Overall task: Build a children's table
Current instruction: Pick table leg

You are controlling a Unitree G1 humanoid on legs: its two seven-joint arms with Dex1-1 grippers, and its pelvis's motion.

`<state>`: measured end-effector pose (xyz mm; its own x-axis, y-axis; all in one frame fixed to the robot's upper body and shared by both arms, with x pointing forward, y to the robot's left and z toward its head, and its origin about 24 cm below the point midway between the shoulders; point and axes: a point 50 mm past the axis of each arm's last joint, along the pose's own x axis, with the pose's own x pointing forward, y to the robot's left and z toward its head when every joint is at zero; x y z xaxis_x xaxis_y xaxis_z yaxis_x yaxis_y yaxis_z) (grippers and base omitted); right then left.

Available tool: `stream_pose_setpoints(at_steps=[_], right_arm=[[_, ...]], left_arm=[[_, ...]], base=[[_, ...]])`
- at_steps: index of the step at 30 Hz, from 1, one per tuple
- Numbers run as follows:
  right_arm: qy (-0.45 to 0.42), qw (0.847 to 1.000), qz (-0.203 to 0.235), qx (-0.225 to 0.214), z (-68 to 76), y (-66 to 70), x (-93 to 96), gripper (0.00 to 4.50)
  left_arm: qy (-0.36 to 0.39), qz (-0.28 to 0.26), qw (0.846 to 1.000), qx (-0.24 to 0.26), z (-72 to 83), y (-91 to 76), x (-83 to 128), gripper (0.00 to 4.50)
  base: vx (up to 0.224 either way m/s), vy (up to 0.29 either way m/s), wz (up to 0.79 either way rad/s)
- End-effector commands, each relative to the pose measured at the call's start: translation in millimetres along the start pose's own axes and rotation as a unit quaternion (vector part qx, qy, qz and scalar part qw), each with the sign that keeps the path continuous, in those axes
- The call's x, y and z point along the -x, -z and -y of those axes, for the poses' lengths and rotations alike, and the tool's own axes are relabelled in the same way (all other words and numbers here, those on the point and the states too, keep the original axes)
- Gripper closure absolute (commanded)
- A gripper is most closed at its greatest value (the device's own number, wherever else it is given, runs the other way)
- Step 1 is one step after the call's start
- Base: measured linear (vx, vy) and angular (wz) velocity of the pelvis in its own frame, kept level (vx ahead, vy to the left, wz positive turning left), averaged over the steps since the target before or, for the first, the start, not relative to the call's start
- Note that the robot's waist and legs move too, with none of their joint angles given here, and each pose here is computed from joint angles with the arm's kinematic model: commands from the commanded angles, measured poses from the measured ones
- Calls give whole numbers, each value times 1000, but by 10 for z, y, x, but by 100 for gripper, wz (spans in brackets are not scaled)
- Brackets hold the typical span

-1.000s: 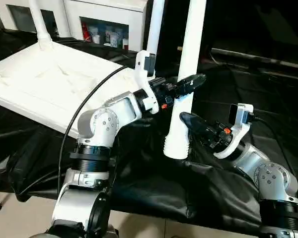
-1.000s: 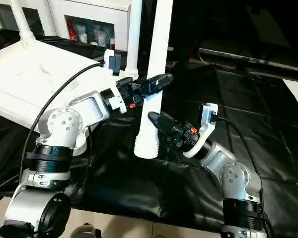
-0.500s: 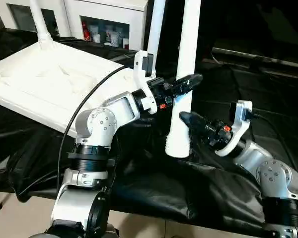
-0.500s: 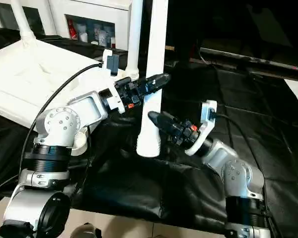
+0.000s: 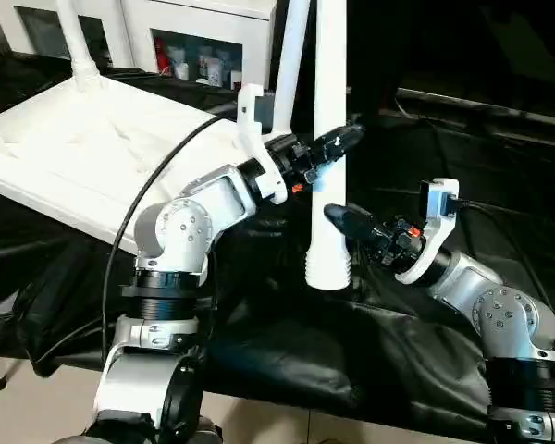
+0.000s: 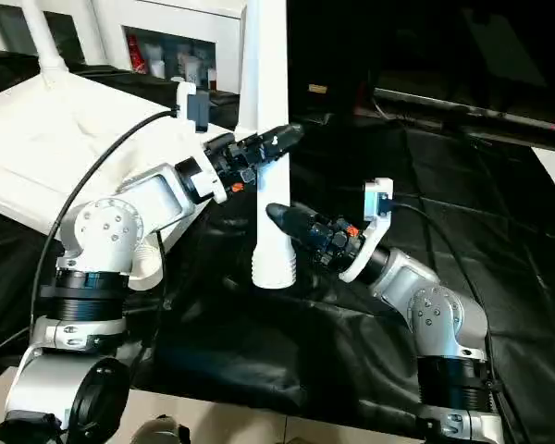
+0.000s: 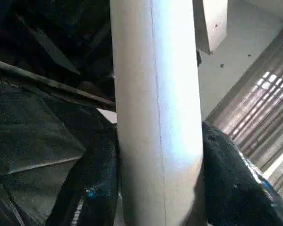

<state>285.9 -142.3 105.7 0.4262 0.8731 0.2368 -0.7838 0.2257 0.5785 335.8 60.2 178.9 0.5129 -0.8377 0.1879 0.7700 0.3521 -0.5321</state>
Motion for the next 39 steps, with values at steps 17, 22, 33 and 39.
stream_pose_setpoints(at_steps=[17,22,33,39], right_arm=[[-33,990,-139,12,-62,-200,-144,147],[-63,984,-169,12,-132,-171,-131,147],[-62,983,-170,12,-105,-117,-163,147],[-57,985,-159,13,-81,-123,-181,147]], left_arm=[[159,-74,984,-27,268,-78,20,265],[181,-67,981,-21,288,-117,-6,265],[192,-55,980,-18,301,-140,-39,265],[193,-53,980,-16,294,-134,-48,265]], base=[[0,0,0],[0,0,0],[0,0,0],[0,0,0]])
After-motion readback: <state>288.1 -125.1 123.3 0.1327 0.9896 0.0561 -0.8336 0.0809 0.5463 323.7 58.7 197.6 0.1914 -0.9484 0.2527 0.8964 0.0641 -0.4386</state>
